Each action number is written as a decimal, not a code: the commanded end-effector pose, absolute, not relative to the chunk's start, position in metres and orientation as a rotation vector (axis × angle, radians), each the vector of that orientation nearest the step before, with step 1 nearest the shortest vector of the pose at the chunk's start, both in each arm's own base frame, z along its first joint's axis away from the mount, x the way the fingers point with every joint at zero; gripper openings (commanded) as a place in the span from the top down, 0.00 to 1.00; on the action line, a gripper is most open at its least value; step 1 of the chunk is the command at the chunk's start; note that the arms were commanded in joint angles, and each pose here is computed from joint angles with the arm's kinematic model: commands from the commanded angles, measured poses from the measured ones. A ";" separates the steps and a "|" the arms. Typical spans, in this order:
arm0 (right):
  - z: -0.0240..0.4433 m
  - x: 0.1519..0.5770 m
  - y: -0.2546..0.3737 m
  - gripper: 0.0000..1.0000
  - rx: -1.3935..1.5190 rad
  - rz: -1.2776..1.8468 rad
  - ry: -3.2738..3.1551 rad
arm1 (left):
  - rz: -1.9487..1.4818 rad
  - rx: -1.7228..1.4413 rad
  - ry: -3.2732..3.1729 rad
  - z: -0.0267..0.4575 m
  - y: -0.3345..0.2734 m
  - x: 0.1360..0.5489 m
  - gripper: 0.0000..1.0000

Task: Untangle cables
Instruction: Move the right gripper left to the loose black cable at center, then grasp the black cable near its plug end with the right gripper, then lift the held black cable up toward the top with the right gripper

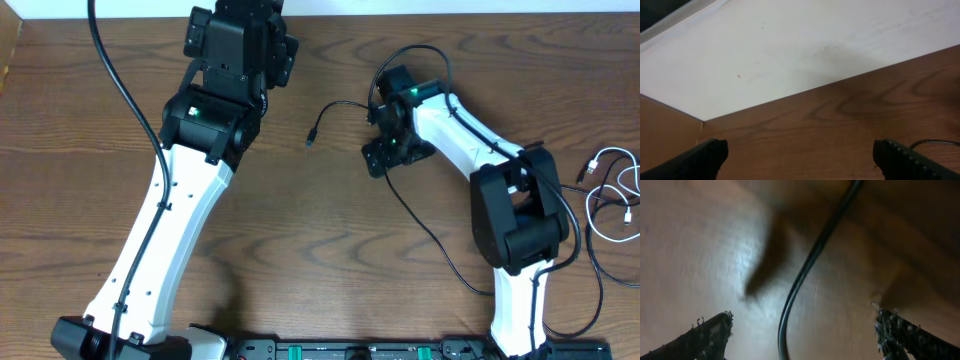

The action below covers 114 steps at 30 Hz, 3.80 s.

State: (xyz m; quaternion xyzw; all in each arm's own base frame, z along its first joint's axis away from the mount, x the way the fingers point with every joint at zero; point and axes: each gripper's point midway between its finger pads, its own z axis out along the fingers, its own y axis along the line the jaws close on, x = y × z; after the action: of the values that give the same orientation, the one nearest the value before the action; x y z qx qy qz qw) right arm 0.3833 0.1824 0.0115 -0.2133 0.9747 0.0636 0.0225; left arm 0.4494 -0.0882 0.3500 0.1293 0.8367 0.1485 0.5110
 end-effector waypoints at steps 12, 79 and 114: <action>0.004 0.380 0.180 0.13 -0.628 0.206 3.053 | 0.345 0.289 1.984 0.364 -0.086 0.445 0.02; 0.160 0.439 0.144 0.96 -0.377 0.228 2.819 | 0.345 0.288 1.984 0.364 -0.086 0.445 0.02; 0.023 0.487 0.185 0.20 -0.499 0.393 2.838 | 0.345 0.289 1.985 0.364 -0.086 0.445 0.02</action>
State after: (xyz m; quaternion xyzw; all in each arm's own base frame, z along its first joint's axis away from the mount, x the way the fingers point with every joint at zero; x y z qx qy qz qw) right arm 0.4894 0.1746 0.0321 -0.1570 0.9725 0.1210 0.1221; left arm 0.4496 -0.0886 0.3509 0.1293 0.8359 0.1470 0.5128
